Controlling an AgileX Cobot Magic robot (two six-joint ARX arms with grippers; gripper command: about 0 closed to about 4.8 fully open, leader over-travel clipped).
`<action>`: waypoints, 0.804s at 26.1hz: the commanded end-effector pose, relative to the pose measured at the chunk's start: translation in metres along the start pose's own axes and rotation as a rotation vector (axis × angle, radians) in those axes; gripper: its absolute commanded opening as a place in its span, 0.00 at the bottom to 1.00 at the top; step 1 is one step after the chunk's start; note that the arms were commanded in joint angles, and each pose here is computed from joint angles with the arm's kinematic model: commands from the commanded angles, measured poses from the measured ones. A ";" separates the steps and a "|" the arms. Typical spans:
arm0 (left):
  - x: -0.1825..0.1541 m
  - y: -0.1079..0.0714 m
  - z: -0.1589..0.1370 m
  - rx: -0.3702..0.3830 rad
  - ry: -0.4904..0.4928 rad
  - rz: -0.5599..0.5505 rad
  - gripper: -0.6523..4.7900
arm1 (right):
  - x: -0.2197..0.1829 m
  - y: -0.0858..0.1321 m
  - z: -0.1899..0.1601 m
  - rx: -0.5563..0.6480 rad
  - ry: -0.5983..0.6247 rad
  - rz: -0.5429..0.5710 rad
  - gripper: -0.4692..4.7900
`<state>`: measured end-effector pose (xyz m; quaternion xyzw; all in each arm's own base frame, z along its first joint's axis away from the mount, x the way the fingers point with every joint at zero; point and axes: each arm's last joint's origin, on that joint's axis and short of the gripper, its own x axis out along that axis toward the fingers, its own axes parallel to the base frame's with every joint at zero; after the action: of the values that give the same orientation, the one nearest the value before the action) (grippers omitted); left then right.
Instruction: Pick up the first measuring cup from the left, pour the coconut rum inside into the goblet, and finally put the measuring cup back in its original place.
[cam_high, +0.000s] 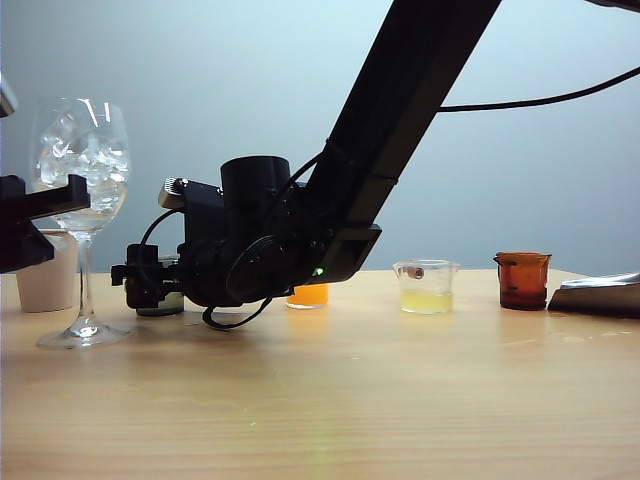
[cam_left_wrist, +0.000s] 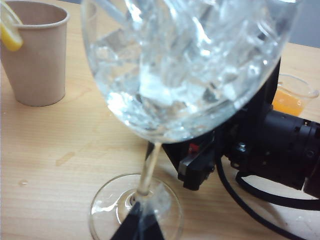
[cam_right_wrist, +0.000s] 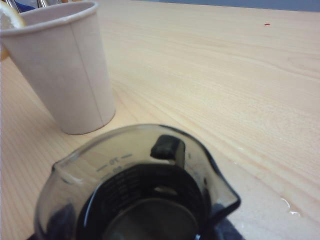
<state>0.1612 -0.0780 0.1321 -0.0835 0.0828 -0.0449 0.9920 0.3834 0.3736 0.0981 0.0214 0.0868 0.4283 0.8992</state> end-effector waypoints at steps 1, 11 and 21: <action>0.000 0.000 0.002 -0.007 -0.017 -0.001 0.11 | 0.000 0.002 0.005 -0.007 -0.024 0.012 0.75; 0.000 0.000 0.002 -0.007 -0.017 0.000 0.11 | 0.000 0.002 0.005 -0.007 -0.024 0.010 0.34; 0.000 0.000 0.002 -0.006 -0.016 0.000 0.11 | 0.000 0.001 0.005 -0.007 -0.026 0.004 0.19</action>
<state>0.1612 -0.0780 0.1321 -0.0835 0.0828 -0.0449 0.9920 0.3834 0.3736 0.0985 0.0196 0.0834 0.4291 0.8992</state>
